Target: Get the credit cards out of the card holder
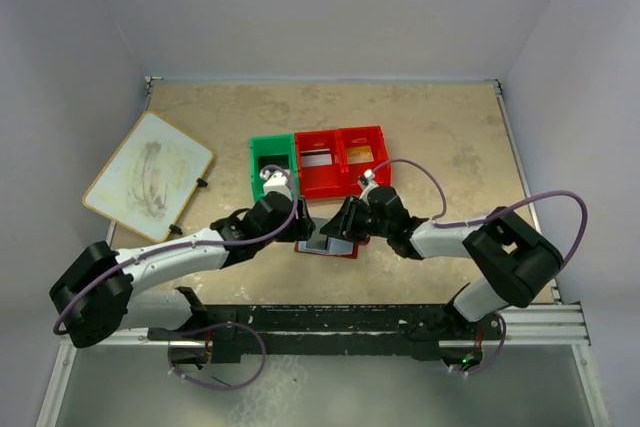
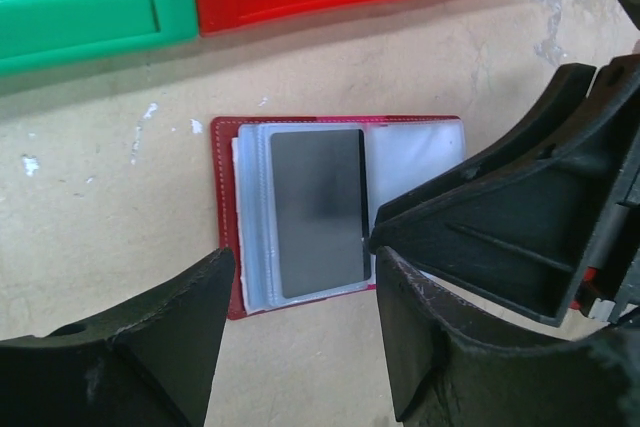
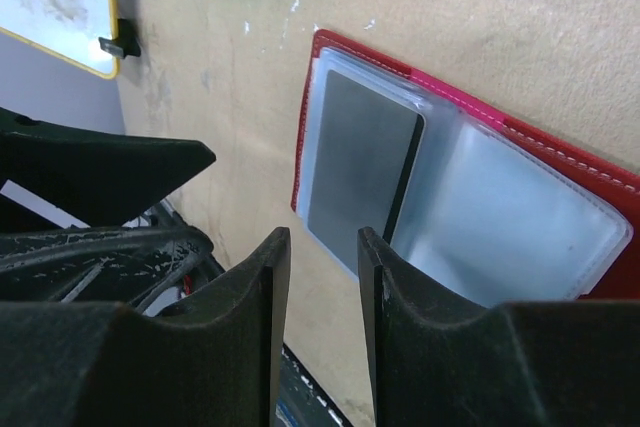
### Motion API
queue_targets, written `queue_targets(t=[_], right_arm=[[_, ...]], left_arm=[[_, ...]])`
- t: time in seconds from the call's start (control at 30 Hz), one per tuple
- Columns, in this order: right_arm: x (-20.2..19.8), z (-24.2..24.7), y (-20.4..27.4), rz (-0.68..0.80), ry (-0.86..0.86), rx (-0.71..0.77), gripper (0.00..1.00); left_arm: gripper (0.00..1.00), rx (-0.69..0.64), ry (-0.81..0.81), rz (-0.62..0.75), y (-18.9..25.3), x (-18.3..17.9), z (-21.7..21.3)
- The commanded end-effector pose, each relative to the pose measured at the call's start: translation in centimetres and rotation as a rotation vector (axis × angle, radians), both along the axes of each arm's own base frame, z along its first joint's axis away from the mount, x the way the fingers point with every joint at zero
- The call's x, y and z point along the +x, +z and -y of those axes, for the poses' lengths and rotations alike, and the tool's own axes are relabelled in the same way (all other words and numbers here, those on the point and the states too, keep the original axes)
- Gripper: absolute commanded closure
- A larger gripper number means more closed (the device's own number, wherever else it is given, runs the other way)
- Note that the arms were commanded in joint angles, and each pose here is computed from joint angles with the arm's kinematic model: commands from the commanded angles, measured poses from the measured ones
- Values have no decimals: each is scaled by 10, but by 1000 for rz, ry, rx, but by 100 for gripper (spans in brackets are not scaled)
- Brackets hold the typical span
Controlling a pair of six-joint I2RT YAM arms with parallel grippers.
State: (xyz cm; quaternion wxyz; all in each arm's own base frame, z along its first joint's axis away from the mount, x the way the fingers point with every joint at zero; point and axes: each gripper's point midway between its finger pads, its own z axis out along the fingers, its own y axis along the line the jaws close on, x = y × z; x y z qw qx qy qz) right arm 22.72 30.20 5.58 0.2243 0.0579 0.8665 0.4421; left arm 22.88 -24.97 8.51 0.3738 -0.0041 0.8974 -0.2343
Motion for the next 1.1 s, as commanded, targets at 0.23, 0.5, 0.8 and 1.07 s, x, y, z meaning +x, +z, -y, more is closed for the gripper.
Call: queue_targets(t=[0.23, 0.5, 0.8, 1.07], right_arm=[[7, -3, -3, -10, 0, -25, 65], [9, -2, -13, -29, 0, -26, 67], [9, 2, -22, -50, -16, -19, 72], [9, 4, -22, -57, -24, 3, 74]], left_arm=[[48, -99, -114, -31, 10, 4, 44], [48, -82, -147, -71, -3, 3, 54], [55, 16, -154, -152, -32, 2, 52], [56, 52, -110, -126, -20, 2, 36]])
